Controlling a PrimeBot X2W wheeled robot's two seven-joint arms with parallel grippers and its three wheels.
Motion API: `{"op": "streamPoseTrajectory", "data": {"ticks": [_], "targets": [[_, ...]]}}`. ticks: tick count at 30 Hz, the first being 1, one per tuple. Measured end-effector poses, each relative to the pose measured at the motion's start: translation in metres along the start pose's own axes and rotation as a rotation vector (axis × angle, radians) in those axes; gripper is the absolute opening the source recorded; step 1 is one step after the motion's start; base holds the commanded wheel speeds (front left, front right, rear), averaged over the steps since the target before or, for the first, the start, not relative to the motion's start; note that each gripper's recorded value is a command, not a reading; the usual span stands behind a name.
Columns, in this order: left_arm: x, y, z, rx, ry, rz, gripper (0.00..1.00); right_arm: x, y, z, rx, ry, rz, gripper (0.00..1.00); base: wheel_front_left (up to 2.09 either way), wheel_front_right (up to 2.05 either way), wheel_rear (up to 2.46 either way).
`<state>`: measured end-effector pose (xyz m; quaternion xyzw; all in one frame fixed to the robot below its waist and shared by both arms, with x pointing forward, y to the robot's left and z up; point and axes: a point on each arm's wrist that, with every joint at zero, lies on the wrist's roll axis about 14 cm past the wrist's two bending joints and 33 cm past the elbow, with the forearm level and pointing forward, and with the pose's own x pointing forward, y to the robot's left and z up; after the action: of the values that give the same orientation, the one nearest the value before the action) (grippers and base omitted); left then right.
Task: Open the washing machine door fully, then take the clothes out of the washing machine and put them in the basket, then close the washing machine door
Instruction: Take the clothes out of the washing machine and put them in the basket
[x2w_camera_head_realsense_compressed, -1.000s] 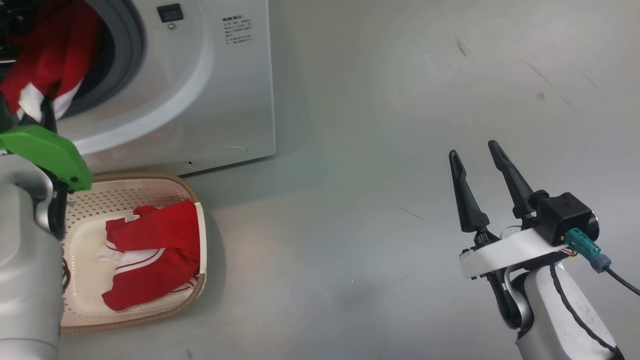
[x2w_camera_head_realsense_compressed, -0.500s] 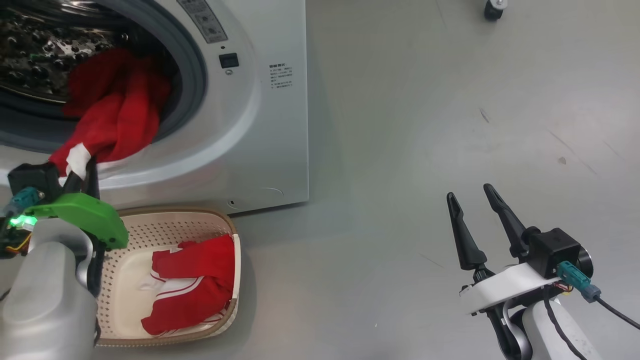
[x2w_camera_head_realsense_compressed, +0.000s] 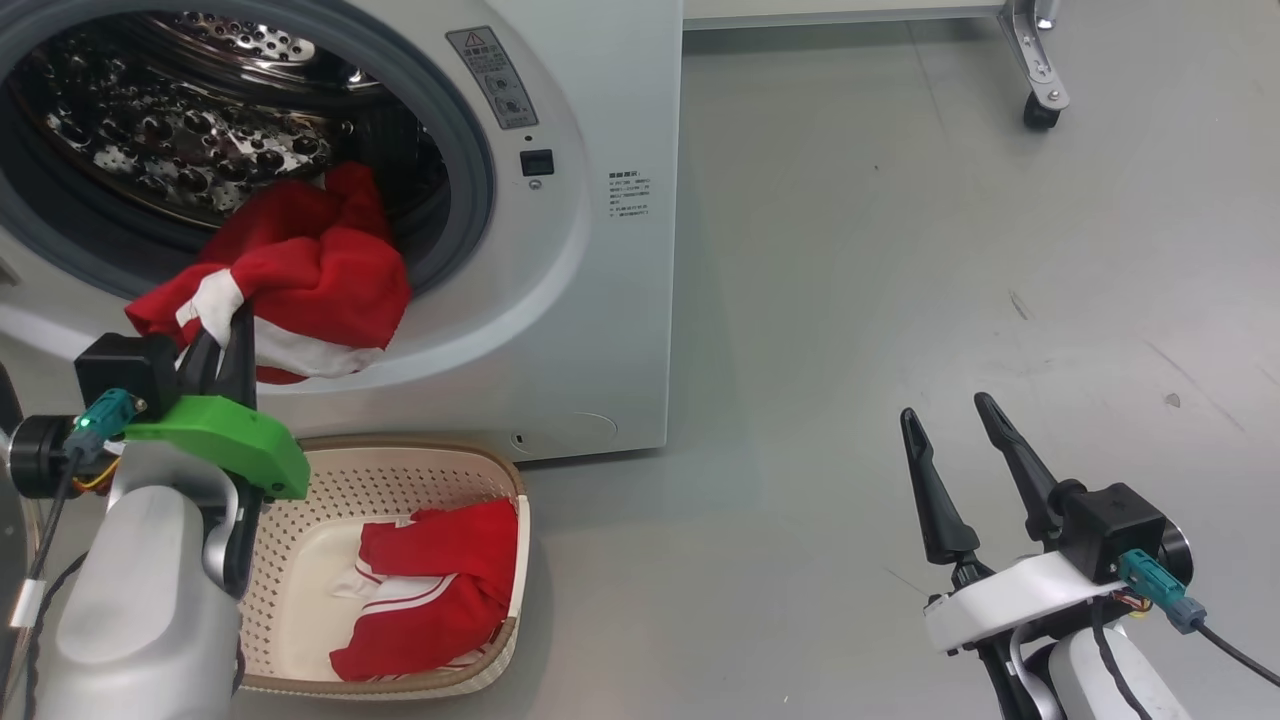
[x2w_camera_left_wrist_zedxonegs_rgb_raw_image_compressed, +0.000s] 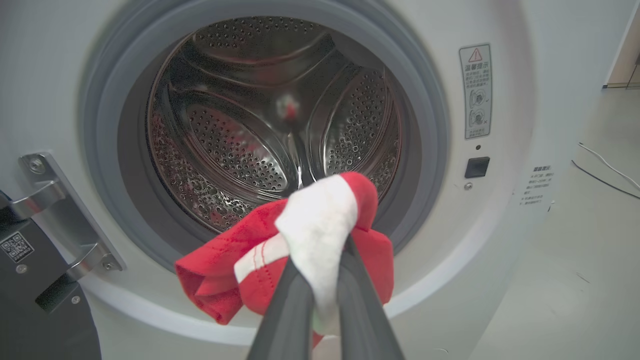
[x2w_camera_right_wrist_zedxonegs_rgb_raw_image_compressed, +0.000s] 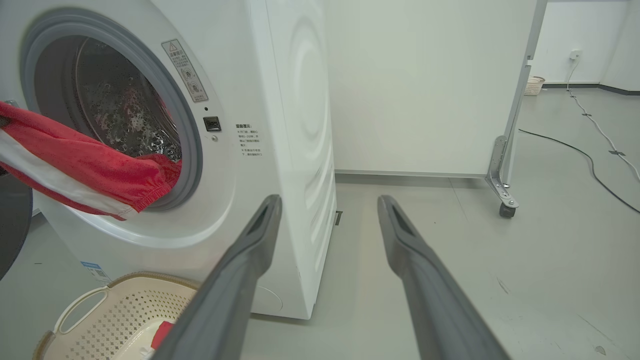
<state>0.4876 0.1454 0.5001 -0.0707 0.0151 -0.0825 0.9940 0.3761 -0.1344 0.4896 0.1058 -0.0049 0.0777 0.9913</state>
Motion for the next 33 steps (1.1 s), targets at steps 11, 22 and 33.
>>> {"op": "streamPoseTrajectory", "data": {"ticks": [11, 22, 33], "targets": [[-0.001, -0.002, 0.073, -0.002, -0.23, -0.01, 0.0, 0.003, 0.009, 0.004, 0.003, -0.012, 0.026, 1.0, 0.0, 0.0, 0.0], [-0.004, -0.004, 0.119, 0.003, -0.374, -0.018, 0.0, 0.002, 0.011, 0.007, 0.003, -0.021, 0.03, 1.0, 0.0, 0.0, 0.0], [-0.01, -0.009, 0.087, 0.006, -0.294, -0.03, 0.0, -0.001, 0.007, 0.009, 0.002, -0.028, 0.017, 1.0, 0.0, 0.0, 0.0]]}}
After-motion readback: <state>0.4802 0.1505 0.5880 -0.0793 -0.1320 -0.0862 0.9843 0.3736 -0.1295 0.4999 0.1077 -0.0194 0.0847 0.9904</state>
